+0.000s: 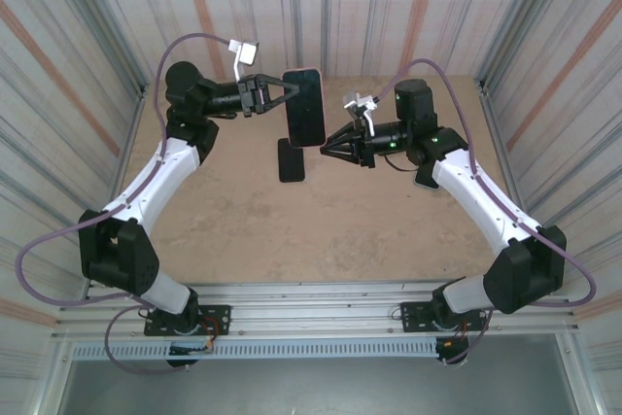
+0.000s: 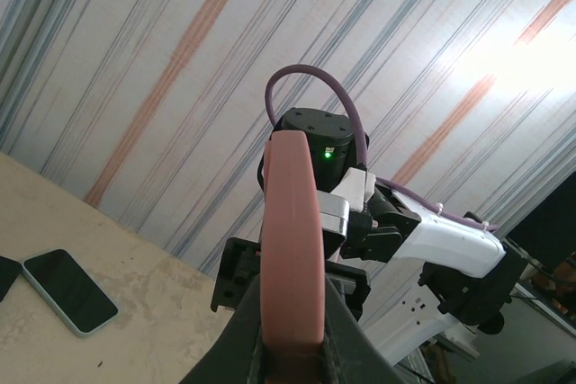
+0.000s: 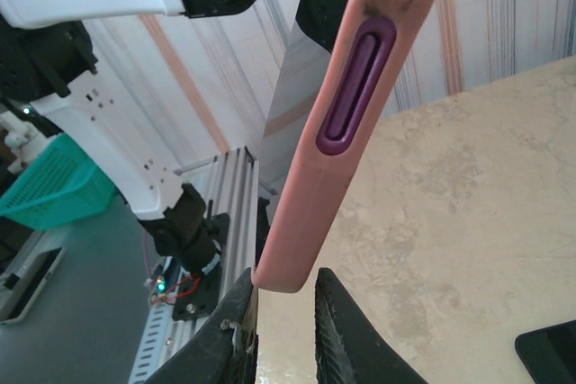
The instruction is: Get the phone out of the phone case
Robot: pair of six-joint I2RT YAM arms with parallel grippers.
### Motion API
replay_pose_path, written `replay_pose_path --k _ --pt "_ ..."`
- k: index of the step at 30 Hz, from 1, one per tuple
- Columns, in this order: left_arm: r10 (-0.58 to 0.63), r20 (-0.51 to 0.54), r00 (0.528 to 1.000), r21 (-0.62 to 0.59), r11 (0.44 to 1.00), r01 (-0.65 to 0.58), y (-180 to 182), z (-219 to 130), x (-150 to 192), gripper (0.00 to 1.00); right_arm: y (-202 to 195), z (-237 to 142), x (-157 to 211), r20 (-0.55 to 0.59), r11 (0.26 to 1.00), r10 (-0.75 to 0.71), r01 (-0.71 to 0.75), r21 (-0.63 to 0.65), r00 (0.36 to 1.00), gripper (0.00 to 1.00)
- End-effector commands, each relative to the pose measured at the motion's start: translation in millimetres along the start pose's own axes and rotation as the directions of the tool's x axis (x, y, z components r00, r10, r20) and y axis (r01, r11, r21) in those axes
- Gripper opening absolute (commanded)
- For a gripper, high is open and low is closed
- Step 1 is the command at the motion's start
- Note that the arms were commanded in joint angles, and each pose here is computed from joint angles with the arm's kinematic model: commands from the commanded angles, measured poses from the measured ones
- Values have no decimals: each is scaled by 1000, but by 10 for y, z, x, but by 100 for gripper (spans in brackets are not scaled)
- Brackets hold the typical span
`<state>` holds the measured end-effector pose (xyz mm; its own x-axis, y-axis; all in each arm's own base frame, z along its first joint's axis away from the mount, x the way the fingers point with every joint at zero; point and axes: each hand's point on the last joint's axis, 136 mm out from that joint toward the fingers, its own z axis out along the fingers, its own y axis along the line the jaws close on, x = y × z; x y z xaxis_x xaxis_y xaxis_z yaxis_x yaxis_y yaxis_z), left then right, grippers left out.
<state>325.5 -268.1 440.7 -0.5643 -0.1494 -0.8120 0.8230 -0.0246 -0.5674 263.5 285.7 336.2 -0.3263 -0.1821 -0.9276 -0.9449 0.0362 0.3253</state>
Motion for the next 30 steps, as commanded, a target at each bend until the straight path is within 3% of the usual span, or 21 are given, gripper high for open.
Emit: replay_pose_path --k 1,13,19,30 --pt "87 12 996 46 995 -87 -272 -13 -154 0 37 5 -115 12 999 -33 34 -12 999 21" --pt "86 3 996 39 996 -86 -266 6 -119 0 79 16 -210 53 998 -23 26 -58 998 24" --pt "87 10 996 38 995 -88 -306 -4 -131 0 99 18 -168 41 997 -11 14 -73 999 20" --pt "74 15 997 44 996 -75 -359 -8 -113 0 186 14 -115 25 994 -18 20 -103 1000 22"
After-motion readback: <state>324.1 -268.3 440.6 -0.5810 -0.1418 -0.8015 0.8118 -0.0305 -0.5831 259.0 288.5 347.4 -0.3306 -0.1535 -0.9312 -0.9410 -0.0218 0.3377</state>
